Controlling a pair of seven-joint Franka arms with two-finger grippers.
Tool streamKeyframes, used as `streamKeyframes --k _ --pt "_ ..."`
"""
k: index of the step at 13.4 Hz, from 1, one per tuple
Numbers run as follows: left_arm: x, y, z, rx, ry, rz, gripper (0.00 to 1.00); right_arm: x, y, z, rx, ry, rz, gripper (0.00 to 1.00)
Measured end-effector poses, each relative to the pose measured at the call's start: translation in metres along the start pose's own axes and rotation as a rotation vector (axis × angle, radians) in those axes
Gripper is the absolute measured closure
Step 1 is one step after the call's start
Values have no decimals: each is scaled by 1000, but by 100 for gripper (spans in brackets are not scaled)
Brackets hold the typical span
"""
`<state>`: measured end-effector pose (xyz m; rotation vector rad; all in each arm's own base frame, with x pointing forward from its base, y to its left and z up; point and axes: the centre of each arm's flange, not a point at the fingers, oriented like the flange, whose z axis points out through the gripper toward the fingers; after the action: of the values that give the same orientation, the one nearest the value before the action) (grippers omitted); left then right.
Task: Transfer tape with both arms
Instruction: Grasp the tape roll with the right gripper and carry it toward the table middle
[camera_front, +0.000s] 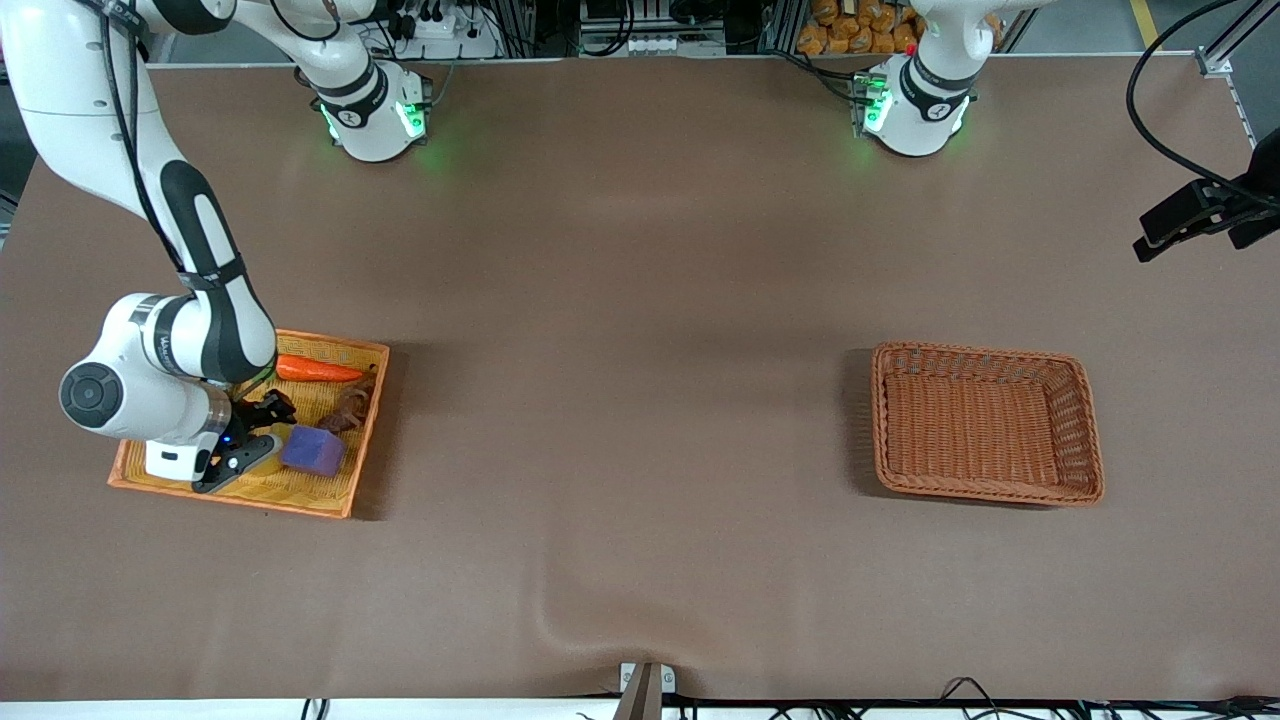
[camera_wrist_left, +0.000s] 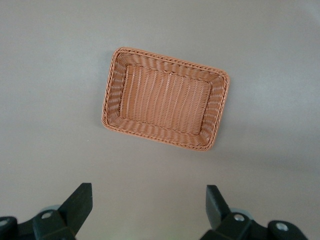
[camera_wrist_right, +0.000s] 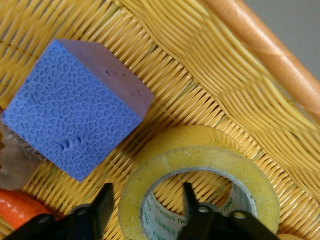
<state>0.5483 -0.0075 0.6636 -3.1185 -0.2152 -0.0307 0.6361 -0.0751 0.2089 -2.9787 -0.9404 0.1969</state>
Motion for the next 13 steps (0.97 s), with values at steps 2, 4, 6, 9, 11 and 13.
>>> streamKeyframes --k 2,4,6,9,11,13 --pt "0 0 0 0 0 0 0 1 -2 0 6 -4 -3 68" --pt "0 0 0 0 0 0 0 2 -3 -3 10 -9 -4 78" --pt "0 0 0 0 0 1 0 3 -4 -14 33 -34 -10 78" --pt "0 0 0 0 1 1 0 5 -3 -62 47 -42 -18 78" --pt "0 0 -1 0 2 0 0 2 -6 -128 49 -34 -28 78" --pt "0 0 -1 0 2 0 0 -3 -21 -208 52 -24 -46 78"
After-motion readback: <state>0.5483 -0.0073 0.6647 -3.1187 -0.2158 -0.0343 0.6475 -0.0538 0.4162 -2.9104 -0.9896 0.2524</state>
